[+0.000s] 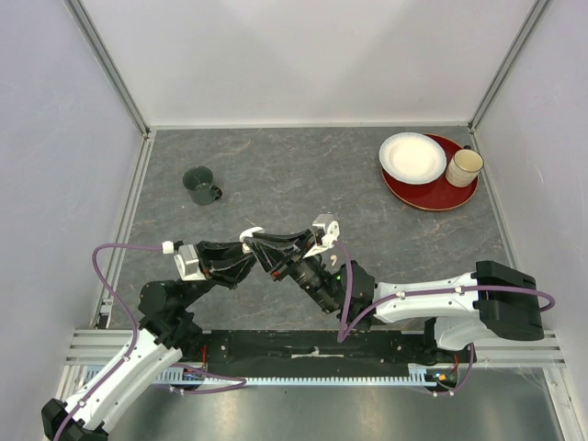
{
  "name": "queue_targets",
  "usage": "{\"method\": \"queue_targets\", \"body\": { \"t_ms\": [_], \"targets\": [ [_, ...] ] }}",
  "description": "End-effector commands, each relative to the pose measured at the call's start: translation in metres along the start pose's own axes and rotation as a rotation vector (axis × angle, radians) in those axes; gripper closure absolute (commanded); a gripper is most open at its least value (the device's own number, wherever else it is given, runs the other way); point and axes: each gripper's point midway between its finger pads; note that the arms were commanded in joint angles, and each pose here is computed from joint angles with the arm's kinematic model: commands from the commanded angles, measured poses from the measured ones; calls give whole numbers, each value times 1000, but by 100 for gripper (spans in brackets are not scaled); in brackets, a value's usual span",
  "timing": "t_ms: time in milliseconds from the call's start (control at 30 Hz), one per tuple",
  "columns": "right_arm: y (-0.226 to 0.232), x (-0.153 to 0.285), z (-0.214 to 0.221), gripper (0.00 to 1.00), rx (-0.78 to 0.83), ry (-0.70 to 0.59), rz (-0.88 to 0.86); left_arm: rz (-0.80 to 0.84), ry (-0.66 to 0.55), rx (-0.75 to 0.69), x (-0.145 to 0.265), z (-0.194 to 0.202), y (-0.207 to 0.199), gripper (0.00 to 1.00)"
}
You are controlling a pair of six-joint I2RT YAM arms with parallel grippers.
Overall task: Insert the wireless bluetooth earbuds into the charging case
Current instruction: Place the earbud in the charging case.
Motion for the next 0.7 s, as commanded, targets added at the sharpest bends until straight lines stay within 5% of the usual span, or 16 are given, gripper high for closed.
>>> {"method": "queue_targets", "body": {
  "t_ms": [0, 667],
  "targets": [
    [-5, -5, 1, 100, 39, 6, 42, 40, -97, -47, -3, -27, -11, 98],
    [9, -5, 4, 100, 110, 4, 51, -2, -136, -61, -1, -31, -3, 98]
  ]
}}
Point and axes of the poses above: each gripper's point midway between its finger pads, its own x axis back along the fingers, its own y axis along the line the jaws close on, z = x × y, and after that the axes turned 13 degrees about x, right-handed
